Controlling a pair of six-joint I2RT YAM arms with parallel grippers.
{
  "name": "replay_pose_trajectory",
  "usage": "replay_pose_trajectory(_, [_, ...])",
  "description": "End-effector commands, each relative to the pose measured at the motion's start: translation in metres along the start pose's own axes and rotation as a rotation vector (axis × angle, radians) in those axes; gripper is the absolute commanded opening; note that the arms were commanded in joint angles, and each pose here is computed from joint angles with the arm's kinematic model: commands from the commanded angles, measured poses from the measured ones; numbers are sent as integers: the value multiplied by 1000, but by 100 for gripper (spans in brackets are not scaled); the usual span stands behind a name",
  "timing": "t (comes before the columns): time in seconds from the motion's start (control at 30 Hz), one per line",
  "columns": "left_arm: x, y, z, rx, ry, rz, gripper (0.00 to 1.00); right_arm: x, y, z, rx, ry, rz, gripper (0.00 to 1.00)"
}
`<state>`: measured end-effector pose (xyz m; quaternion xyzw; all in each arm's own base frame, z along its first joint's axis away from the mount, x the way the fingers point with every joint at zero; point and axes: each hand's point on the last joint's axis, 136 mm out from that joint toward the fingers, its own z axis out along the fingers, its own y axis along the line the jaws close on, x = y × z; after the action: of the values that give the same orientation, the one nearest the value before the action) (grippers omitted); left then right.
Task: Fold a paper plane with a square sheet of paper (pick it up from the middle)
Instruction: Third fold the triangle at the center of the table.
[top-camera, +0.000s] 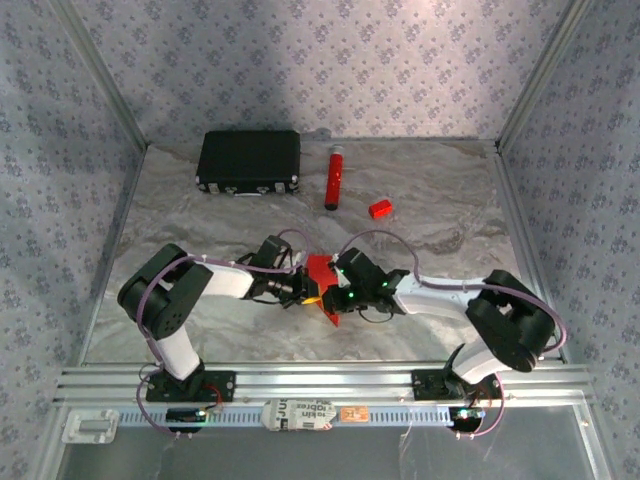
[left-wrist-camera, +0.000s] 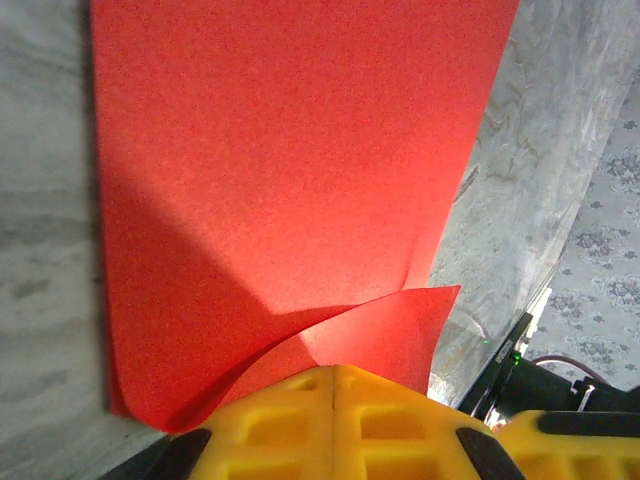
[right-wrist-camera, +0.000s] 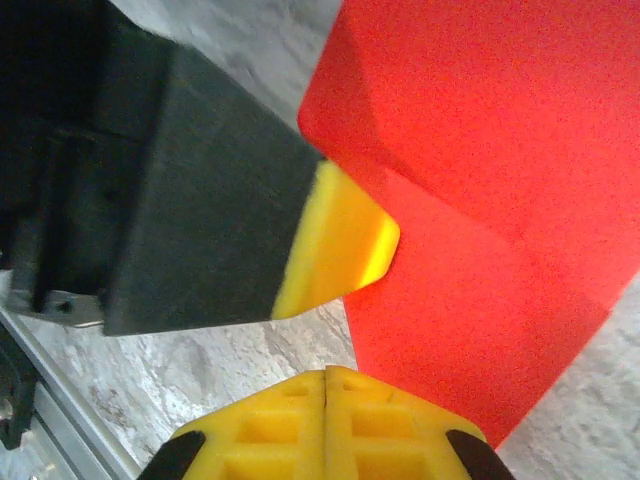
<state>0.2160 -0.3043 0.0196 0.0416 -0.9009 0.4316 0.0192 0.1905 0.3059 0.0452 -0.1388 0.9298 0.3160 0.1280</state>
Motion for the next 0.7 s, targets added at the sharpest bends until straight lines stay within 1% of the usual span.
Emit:
replay_pose_trajectory(0.0, [8,34,5,-120,12,-60,0,0,9,8,-20,26,26,2])
replay_pose_trajectory(0.47, [8,34,5,-120,14,-60,0,1,13,24,8,58,13,1])
replay_pose_trajectory(0.6, [9,35,5,-123,18,-60,0,10,-2,28,55,80,32,1])
replay_pose_trajectory(0.67, [9,36,6,-126,20,-63,0,16,-7,30,57,89,44,1])
